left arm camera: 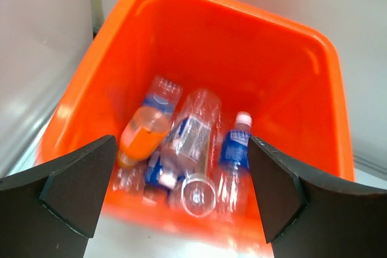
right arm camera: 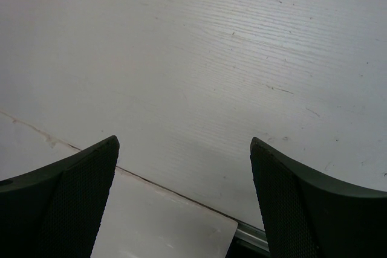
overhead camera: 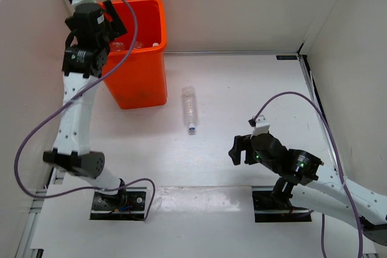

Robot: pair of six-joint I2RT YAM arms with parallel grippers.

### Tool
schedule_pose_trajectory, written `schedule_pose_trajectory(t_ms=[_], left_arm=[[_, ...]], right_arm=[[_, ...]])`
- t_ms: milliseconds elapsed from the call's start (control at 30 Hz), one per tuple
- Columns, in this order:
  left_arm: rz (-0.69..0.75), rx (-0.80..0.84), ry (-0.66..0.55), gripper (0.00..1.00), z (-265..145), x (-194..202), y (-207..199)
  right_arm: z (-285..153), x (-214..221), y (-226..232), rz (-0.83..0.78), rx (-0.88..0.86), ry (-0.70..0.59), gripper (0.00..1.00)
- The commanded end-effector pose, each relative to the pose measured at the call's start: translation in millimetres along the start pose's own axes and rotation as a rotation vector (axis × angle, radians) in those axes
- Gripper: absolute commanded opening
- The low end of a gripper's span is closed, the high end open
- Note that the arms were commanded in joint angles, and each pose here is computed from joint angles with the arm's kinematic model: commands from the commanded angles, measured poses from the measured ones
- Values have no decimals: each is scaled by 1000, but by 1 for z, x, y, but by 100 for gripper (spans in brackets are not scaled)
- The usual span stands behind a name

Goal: Put the plastic bottles in the bin

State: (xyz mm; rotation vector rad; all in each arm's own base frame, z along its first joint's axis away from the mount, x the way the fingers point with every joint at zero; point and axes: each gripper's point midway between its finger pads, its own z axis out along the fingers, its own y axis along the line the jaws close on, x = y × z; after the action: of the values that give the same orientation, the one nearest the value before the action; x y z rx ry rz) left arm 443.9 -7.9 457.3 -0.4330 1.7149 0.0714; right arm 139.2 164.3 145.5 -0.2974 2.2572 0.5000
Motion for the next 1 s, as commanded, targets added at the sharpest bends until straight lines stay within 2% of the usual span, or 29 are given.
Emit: schedule_pose_trajectory(t_ms=[0, 33, 67, 133, 167, 200, 233, 267, 300, 333, 367, 433, 467, 500, 567, 600, 633, 667, 700, 733, 767, 800, 900, 967], left_arm=[[-107, 25, -20, 100, -67, -9, 22], [-95, 31, 21, 100, -65, 12, 20], [-95, 55, 11, 100, -81, 11, 19], [-57, 82, 70, 100, -96, 38, 13], [-40, 77, 94, 100, -112, 51, 24], [-28, 96, 109, 100, -120, 59, 20], [-52, 99, 129, 100, -127, 66, 21], [-27, 120, 181, 100, -142, 87, 24], [-30, 124, 202, 100, -147, 96, 25], [-16, 140, 220, 100, -151, 104, 23], [-1, 155, 235, 100, -161, 114, 28], [73, 143, 279, 100, -165, 142, 37], [111, 128, 309, 100, -167, 156, 45], [128, 91, 303, 100, -168, 160, 55], [196, 63, 353, 100, -171, 184, 66], [238, 16, 375, 100, -174, 201, 83], [248, 15, 384, 100, -177, 207, 86], [257, 19, 387, 100, -179, 212, 87], [279, 7, 394, 100, -184, 224, 99], [281, 6, 393, 100, -186, 228, 102], [276, 18, 378, 100, -190, 227, 106], [288, 4, 380, 100, -190, 236, 114], [282, 15, 359, 100, -194, 239, 121], [275, 22, 359, 100, -196, 243, 124]], right_arm=[[1, -9, -2, 18, 14, -27, 90], [1, -11, -6, 33, 27, -29, 90], [2, -11, -5, 14, 18, -17, 90], [3, -25, 0, 21, -3, -21, 84], [4, -32, 1, 41, -10, -20, 80], [-5, -55, 11, 63, -40, -62, 78], [5, -55, 14, 79, -44, -3, 78], [0, -85, 17, 110, -53, -58, 78], [3, -95, 15, 129, -46, -59, 80], [27, -86, 18, 108, -55, 49, 90], [28, -103, 25, 102, -68, 44, 90], [57, -117, 34, 39, -35, 147, 90], [57, -131, 40, 22, -24, 152, 90], [76, -139, 42, -4, 20, 178, 90], [114, -107, 38, -90, 106, 352, 90], [116, -131, 56, -103, 77, 319, 90], [123, -130, 61, -113, 70, 347, 90], [149, -95, 51, -137, 129, 512, 90], [153, -122, 68, -140, 101, 461, 90], [160, -120, 72, -147, 106, 484, 90], [179, -100, 67, -169, 154, 577, 90], [182, -111, 73, -172, 154, 554, 90], [203, -96, 75, -189, 184, 609, 90], [210, -102, 79, -154, 152, 608, 90]])
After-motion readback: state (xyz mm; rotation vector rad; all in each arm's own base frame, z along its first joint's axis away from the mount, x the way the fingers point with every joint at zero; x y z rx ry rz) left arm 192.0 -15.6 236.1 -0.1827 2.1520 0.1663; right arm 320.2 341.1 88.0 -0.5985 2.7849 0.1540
